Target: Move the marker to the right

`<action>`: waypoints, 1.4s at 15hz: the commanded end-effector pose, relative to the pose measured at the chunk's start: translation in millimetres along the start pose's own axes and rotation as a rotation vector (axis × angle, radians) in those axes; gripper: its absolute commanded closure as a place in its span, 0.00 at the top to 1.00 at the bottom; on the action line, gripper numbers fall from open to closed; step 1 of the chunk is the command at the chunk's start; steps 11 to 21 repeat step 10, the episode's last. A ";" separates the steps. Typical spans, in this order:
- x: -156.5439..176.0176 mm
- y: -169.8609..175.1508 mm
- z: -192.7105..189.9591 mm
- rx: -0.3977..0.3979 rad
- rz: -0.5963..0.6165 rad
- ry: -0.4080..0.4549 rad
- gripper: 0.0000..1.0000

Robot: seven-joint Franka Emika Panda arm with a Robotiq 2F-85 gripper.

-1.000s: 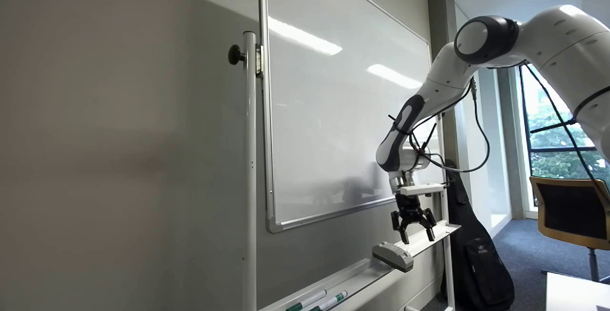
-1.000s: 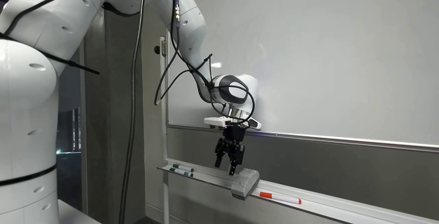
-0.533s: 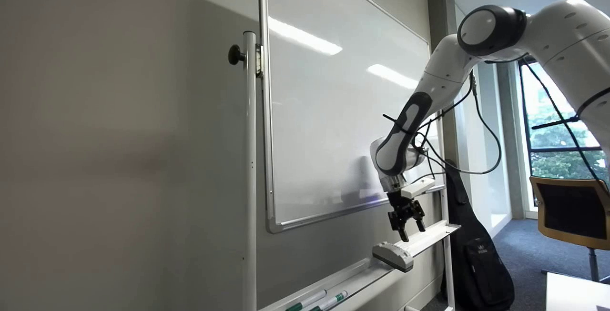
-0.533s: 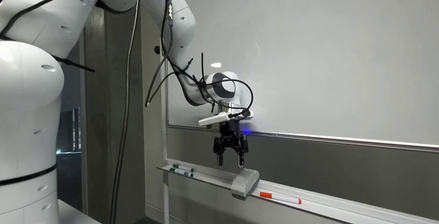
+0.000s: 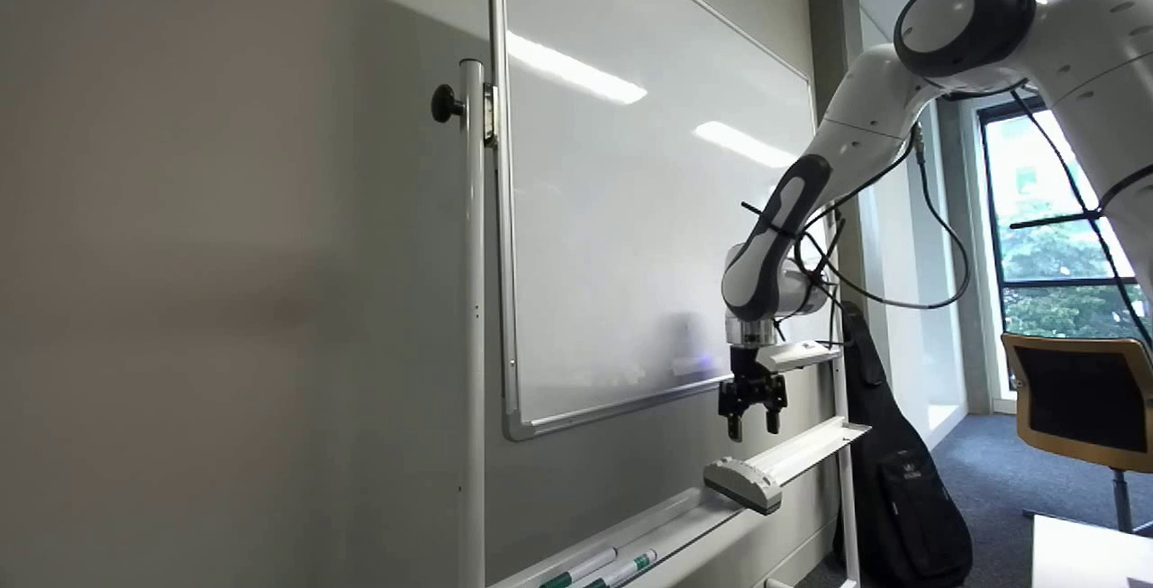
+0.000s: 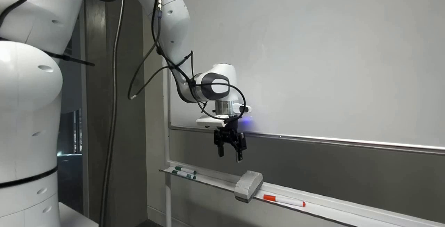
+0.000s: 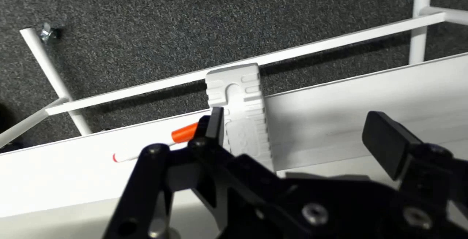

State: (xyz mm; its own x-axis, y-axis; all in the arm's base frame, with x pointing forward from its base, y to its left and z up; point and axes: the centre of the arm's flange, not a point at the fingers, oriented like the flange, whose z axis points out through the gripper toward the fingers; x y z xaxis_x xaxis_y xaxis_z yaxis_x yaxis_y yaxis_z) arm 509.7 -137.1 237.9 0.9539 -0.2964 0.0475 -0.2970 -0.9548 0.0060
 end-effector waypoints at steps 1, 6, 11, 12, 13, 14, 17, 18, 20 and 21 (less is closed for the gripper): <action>-2.3 0.0 0.6 0.020 0.016 -0.013 1.00; -4.5 -0.6 1.9 0.038 0.031 -0.033 1.00; -4.6 -0.6 2.0 0.038 0.032 -0.033 1.00; -4.6 -0.6 2.0 0.038 0.032 -0.033 1.00; -4.6 -0.6 2.0 0.038 0.032 -0.033 1.00; -4.6 -0.6 2.0 0.038 0.032 -0.033 1.00; -4.6 -0.6 2.0 0.038 0.032 -0.033 1.00; -4.6 -0.6 2.0 0.038 0.032 -0.033 1.00; -4.6 -0.6 2.0 0.038 0.032 -0.033 1.00; -4.6 -0.6 2.0 0.038 0.032 -0.033 1.00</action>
